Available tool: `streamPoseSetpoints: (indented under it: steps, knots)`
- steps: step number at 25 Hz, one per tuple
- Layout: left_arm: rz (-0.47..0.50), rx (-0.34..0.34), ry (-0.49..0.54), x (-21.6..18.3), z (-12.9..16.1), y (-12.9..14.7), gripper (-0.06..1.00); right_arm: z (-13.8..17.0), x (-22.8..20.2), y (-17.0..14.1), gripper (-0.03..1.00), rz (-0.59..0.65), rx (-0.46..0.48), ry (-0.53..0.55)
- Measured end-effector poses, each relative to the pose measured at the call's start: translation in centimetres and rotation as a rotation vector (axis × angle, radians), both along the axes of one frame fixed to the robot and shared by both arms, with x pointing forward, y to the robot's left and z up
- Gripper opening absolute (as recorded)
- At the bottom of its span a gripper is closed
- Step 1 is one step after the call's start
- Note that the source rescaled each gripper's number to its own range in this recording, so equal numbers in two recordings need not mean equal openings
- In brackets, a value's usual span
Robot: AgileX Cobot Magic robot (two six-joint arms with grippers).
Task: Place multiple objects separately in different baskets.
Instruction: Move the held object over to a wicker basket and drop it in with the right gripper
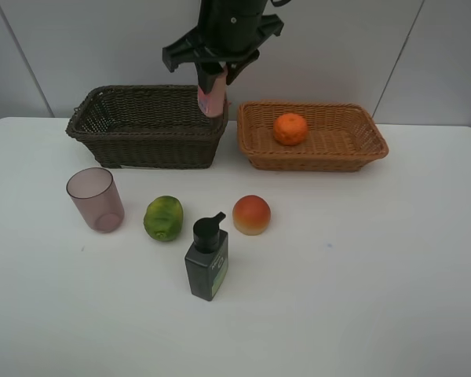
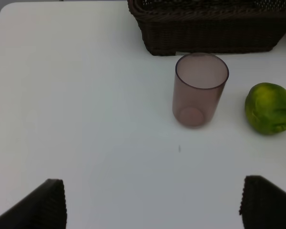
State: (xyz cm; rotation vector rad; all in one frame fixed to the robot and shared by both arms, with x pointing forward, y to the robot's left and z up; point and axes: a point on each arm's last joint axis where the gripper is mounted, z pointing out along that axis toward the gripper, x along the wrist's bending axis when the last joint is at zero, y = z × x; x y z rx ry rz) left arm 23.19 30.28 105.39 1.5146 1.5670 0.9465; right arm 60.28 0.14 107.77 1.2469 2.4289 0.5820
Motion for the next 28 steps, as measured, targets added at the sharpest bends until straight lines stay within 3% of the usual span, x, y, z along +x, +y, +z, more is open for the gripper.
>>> streamPoseSetpoints:
  steps: [6, 14, 21, 28]
  knots:
    - [0.0, 0.0, 0.0, 0.0, 0.0, 0.0, 0.95, -0.6, 1.3, 2.1, 0.01, 0.075, 0.18, -0.21]
    - [0.0, 0.0, 0.0, 0.0, 0.0, 0.0, 0.95, -5.7, 1.9, 2.7, 0.01, 0.127, 0.325, -0.326]
    - [0.0, 0.0, 0.0, 0.0, 0.0, 0.0, 0.95, -9.9, 4.5, 1.2, 0.01, 0.009, 0.398, -0.295]
    - [0.0, 0.0, 0.0, 0.0, 0.0, 0.0, 0.95, -12.7, 5.3, 0.3, 0.01, -0.034, 0.35, -0.232]
